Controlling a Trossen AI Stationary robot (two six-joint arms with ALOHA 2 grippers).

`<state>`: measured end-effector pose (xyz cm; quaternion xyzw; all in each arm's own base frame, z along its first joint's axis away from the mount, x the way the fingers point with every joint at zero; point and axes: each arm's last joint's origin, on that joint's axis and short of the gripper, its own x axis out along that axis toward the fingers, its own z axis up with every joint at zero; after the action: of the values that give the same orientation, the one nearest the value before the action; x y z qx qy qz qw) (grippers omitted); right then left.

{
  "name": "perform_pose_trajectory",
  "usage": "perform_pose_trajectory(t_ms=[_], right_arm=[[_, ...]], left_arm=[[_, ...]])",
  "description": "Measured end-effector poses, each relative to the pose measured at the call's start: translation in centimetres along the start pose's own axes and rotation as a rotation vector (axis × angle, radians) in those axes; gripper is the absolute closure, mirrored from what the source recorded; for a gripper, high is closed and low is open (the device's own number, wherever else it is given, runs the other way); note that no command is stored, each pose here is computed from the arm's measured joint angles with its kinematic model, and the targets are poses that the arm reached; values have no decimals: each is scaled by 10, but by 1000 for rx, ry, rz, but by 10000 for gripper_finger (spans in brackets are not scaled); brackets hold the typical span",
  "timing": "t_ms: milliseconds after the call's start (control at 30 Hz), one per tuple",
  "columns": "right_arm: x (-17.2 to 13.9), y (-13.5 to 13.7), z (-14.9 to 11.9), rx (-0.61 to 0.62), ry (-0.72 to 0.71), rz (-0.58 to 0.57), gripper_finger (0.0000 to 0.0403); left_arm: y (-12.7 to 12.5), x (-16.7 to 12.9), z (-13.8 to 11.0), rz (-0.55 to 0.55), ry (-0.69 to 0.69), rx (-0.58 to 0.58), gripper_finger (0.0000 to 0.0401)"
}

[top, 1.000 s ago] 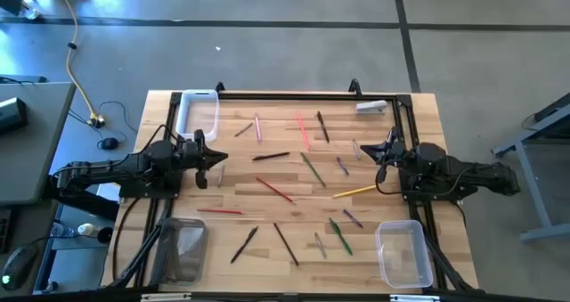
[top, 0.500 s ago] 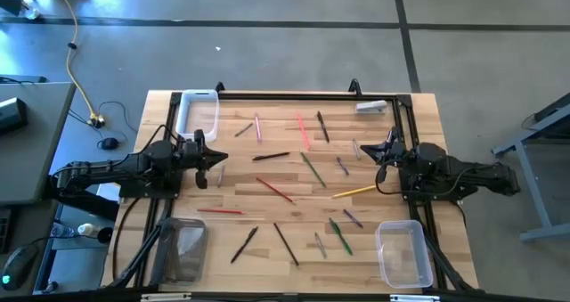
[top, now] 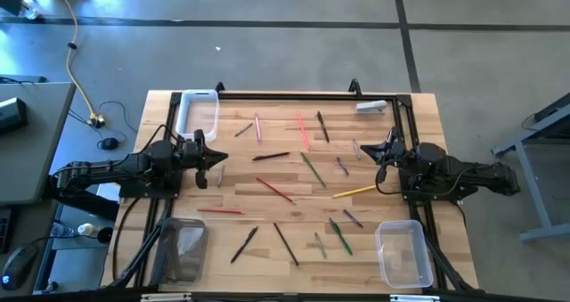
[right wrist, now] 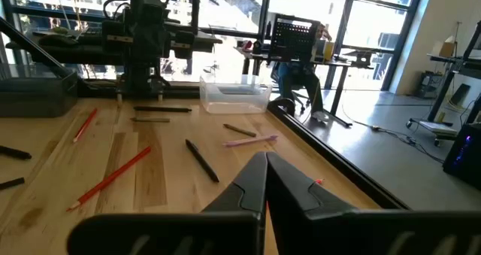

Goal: Sort crayons/erasers/pens/pencils in bins

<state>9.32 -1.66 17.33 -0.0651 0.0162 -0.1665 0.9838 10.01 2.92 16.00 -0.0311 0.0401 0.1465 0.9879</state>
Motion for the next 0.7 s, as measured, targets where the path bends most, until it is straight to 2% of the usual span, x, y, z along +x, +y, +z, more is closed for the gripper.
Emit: perform_pose_trajectory(t_ms=[233,467,633,700], right_arm=[[0,0,0,0,0,0,402],[0,0,0,0,0,0,402],[0,0,0,0,0,1,402],[0,0,0,0,0,0,402]], left_arm=[[0,0,5,18,-55,-6,398],[2,0,0,64,-1,-1,398],[1,0,0,37,-4,-119,398],[1,0,3,51,-32,-126,398]])
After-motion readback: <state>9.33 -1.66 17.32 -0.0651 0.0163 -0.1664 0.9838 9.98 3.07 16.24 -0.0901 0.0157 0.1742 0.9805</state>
